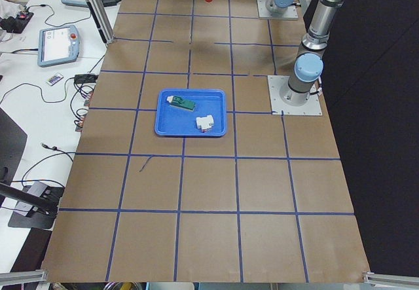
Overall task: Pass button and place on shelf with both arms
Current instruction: 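Close the right gripper on the button and open the left gripper, then carry the button toward the mesh rack with the right gripper while the left gripper withdraws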
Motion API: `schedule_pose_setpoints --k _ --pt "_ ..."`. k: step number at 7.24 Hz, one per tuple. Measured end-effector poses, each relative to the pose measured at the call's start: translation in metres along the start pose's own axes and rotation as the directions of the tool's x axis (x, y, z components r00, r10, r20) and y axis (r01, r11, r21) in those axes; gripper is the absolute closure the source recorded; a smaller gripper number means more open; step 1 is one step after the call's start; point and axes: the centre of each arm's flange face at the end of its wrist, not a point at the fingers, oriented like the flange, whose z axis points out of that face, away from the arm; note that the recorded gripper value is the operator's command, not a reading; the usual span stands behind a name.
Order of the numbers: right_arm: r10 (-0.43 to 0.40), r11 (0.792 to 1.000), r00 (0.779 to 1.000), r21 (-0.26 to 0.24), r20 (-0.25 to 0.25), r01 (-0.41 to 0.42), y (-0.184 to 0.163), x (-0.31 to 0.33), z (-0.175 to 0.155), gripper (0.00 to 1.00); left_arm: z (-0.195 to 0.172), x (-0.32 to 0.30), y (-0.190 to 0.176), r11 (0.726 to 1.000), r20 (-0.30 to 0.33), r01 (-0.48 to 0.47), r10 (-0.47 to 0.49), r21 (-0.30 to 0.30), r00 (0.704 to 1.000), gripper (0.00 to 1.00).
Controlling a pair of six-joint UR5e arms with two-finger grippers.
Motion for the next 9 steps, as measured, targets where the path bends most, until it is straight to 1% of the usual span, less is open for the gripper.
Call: schedule_pose_setpoints --k 1,2,3,5,7,8,9 --pt "0.004 1.0 1.0 -0.001 0.001 -0.004 0.0 0.001 0.001 0.84 0.0 0.0 0.0 1.0 -0.001 0.0 0.0 -0.001 1.0 0.82" --pt "0.007 1.0 1.0 -0.002 0.001 -0.007 0.0 0.001 0.001 0.84 0.001 0.0 0.0 1.0 0.0 0.001 -0.001 -0.002 1.0 0.52" --pt "0.01 1.0 1.0 -0.004 0.001 -0.01 0.0 0.002 0.002 0.84 0.001 0.0 0.001 1.0 0.0 0.001 -0.001 -0.004 1.0 0.01" --pt "0.015 1.0 1.0 -0.003 0.002 -0.015 -0.004 0.004 0.001 0.84 0.004 0.0 0.002 1.0 0.005 -0.001 0.001 -0.011 1.0 0.0" --pt "0.002 1.0 1.0 -0.003 -0.003 -0.002 -0.008 0.0 -0.002 0.84 0.003 0.001 0.004 1.0 0.004 0.0 0.0 -0.016 1.0 0.0" --pt "-0.013 1.0 1.0 -0.017 -0.015 0.012 -0.011 -0.005 -0.003 0.84 0.0 0.001 0.009 1.0 0.0 0.011 -0.011 -0.02 1.0 0.0" --pt "-0.027 0.998 0.999 -0.052 -0.041 0.025 -0.012 -0.009 -0.005 0.84 -0.008 -0.002 0.023 0.999 -0.015 0.044 -0.044 -0.028 0.999 0.0"
